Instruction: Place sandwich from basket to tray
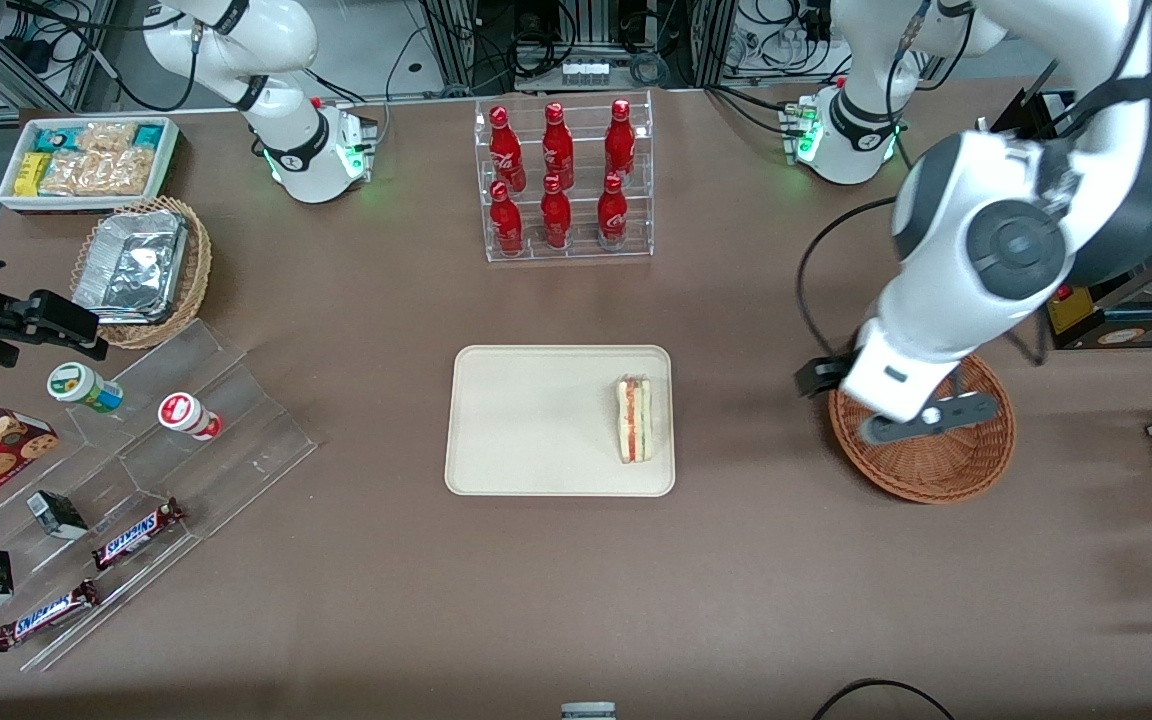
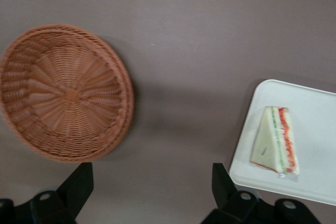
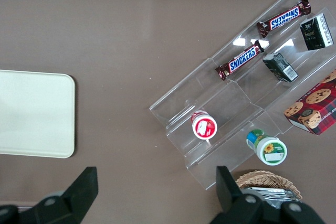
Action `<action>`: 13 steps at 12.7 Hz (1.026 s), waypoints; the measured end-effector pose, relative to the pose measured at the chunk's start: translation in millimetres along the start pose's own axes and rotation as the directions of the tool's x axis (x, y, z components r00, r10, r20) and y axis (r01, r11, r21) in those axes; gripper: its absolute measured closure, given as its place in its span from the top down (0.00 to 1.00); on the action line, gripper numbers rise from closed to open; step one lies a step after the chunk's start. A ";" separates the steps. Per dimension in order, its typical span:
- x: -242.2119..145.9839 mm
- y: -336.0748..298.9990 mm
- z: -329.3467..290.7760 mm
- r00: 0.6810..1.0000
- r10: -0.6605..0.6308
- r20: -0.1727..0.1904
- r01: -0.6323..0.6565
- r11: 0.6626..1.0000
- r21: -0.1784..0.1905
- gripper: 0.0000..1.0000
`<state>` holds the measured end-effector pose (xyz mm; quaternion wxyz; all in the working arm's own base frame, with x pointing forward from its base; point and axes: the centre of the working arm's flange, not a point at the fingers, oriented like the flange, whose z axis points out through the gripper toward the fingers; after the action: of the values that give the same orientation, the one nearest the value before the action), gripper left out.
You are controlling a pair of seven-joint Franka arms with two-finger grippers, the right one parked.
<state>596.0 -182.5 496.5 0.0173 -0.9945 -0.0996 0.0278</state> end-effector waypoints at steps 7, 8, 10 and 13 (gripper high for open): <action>-17.2 -141.0 -67.7 0.996 0.088 0.001 -0.088 0.996 -0.014 1.00; -22.0 -147.9 -80.1 0.996 0.086 -0.021 -0.086 0.996 -0.019 1.00; -32.9 -148.1 -99.4 0.994 0.096 -0.057 -0.098 0.995 -0.026 1.00; -39.5 -141.1 -107.0 0.991 0.114 -0.073 -0.116 0.993 -0.018 1.00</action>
<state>535.7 -55.2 610.9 0.0083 -0.9991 -0.0419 -0.0081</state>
